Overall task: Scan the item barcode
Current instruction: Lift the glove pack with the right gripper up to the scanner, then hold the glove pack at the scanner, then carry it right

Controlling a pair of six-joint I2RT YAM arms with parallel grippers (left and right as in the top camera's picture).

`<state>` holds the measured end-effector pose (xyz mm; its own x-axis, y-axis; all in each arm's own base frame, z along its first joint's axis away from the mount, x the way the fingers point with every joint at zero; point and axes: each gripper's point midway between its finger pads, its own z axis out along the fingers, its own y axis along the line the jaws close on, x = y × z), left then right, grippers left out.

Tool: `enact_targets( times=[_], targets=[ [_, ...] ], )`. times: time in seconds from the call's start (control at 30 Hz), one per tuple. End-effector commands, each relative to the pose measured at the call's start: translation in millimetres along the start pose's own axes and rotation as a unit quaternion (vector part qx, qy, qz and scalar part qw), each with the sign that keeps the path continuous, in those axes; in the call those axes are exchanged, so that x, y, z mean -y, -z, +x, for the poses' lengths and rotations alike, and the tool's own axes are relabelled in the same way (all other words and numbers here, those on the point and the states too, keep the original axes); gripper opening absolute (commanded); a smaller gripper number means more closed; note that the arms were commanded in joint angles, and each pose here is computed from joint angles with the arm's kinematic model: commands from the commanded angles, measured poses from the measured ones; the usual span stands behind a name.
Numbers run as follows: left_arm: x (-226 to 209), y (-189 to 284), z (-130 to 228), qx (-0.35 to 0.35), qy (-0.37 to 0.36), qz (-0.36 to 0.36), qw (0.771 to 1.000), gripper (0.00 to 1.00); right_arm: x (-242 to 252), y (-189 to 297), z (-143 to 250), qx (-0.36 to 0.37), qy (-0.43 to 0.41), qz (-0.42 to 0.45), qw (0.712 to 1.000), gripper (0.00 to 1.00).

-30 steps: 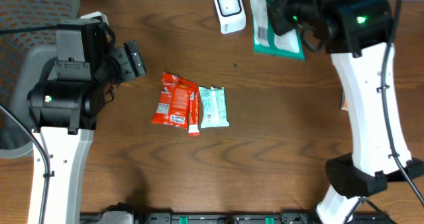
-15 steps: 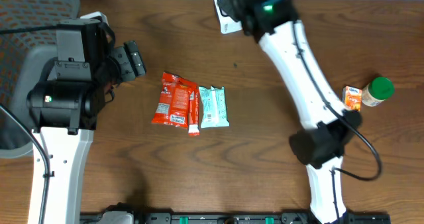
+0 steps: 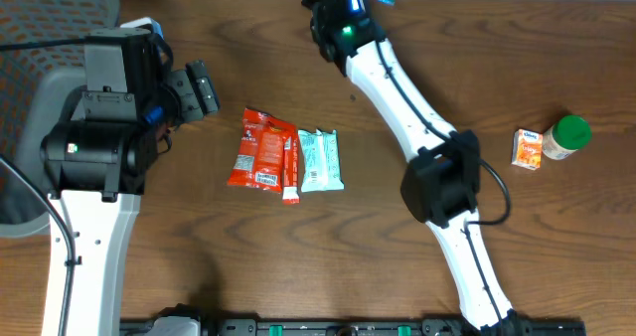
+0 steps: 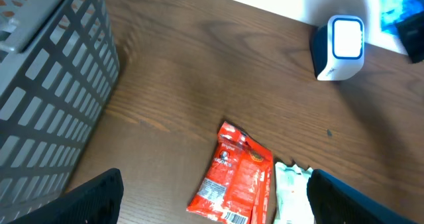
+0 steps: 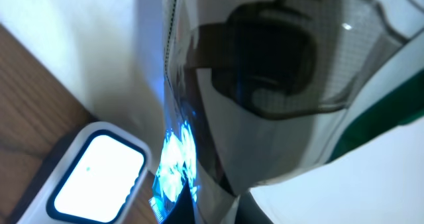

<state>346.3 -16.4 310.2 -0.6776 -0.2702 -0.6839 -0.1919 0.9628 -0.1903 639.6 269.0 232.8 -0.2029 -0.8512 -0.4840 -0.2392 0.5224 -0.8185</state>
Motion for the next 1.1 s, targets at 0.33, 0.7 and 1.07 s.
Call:
enact_targets(
  times=[0.33, 0.7, 1.07],
  targets=[
    [-3, 0, -2, 0.003, 0.004, -0.006, 1.0, 0.89, -41, -15, 4, -0.002, -0.025, -0.015, 1.0, 0.01],
    [-3, 0, -2, 0.003, 0.004, -0.006, 1.0, 0.89, -83, -7, 0, 0.004, -0.089, -0.109, 0.99, 0.01],
    [-3, 0, -2, 0.004, 0.004, -0.007, 1.0, 0.89, -95, -4, 4, -0.01, -0.159, -0.14, 0.977, 0.01]
  ],
)
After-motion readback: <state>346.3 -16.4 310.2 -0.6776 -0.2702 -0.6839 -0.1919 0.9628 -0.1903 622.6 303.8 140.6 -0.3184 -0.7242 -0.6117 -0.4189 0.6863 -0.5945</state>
